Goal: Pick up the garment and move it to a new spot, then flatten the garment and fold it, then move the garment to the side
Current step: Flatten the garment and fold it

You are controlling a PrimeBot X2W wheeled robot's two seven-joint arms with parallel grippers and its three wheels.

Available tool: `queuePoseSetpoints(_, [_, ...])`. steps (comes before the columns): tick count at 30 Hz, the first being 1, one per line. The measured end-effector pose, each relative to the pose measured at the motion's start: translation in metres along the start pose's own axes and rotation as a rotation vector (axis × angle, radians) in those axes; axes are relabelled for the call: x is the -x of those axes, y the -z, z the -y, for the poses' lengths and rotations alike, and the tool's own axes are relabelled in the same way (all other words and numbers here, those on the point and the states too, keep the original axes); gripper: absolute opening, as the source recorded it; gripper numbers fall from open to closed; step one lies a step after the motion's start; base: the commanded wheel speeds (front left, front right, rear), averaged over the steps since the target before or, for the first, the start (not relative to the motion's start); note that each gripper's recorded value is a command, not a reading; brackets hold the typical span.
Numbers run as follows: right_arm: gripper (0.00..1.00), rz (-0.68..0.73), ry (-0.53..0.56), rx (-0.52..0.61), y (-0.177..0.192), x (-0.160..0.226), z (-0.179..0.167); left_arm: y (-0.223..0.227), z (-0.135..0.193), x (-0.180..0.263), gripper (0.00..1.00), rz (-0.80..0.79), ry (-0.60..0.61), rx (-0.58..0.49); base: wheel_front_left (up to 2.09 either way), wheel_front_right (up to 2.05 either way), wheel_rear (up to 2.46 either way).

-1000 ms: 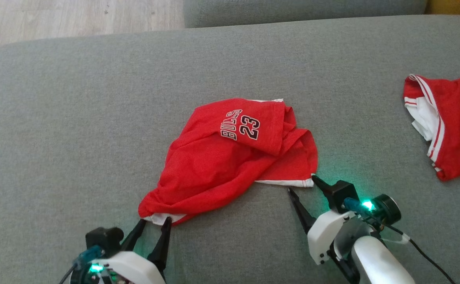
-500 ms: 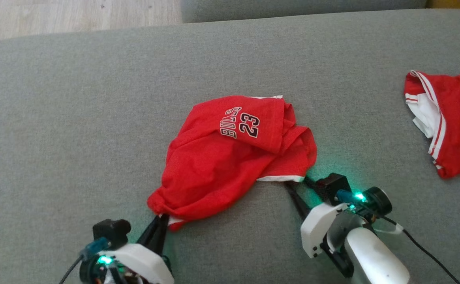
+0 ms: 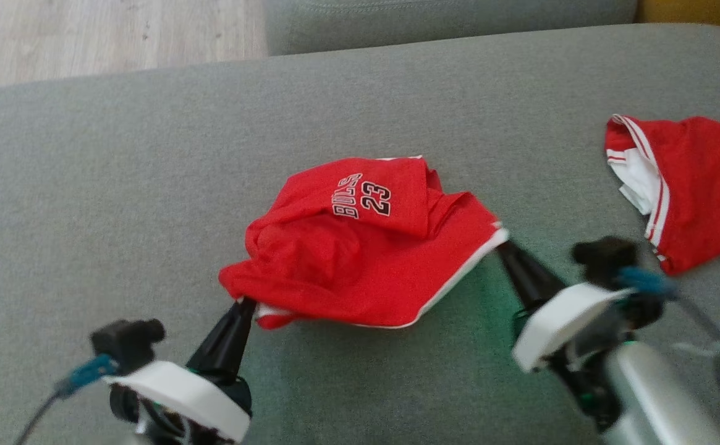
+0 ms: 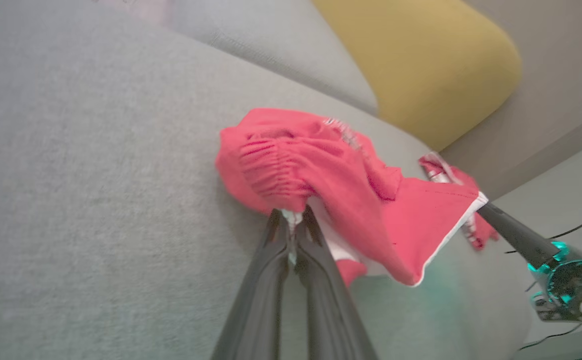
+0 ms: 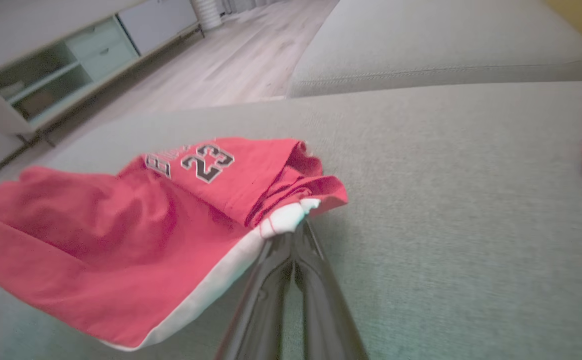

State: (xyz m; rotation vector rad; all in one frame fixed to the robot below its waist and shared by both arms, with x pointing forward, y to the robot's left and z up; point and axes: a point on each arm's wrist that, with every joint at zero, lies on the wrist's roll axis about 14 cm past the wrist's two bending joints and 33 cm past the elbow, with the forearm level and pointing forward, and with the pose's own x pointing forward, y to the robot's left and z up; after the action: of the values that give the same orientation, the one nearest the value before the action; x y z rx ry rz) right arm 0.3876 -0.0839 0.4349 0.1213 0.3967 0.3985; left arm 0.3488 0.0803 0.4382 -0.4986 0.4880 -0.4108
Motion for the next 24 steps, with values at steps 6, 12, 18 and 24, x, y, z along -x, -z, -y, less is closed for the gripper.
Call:
queuePoseSetpoints(6, [0.00, 0.169, -0.020, -0.149, -0.081, 0.063, 0.018, -0.071, 0.072, 0.033, 0.00, 0.111, 0.277, 0.046, 0.00, 0.00, 0.00])
queuePoseSetpoints(12, [0.00, 0.319, -0.023, -0.158, -0.142, 0.117, 0.024, -0.113, 0.131, 0.060, 0.00, 0.171, 0.476, 0.064, 0.00, 0.00, 0.00])
queuePoseSetpoints(18, [0.00, 0.432, 0.008, -0.138, -0.184, 0.152, 0.033, -0.160, 0.172, 0.076, 0.00, 0.261, 0.618, 0.015, 0.00, 0.00, 0.00])
queuePoseSetpoints(24, [0.00, 0.465, 0.059, -0.105, -0.214, 0.139, 0.057, -0.204, 0.177, 0.049, 0.00, 0.312, 0.631, -0.070, 0.00, 0.00, 0.00])
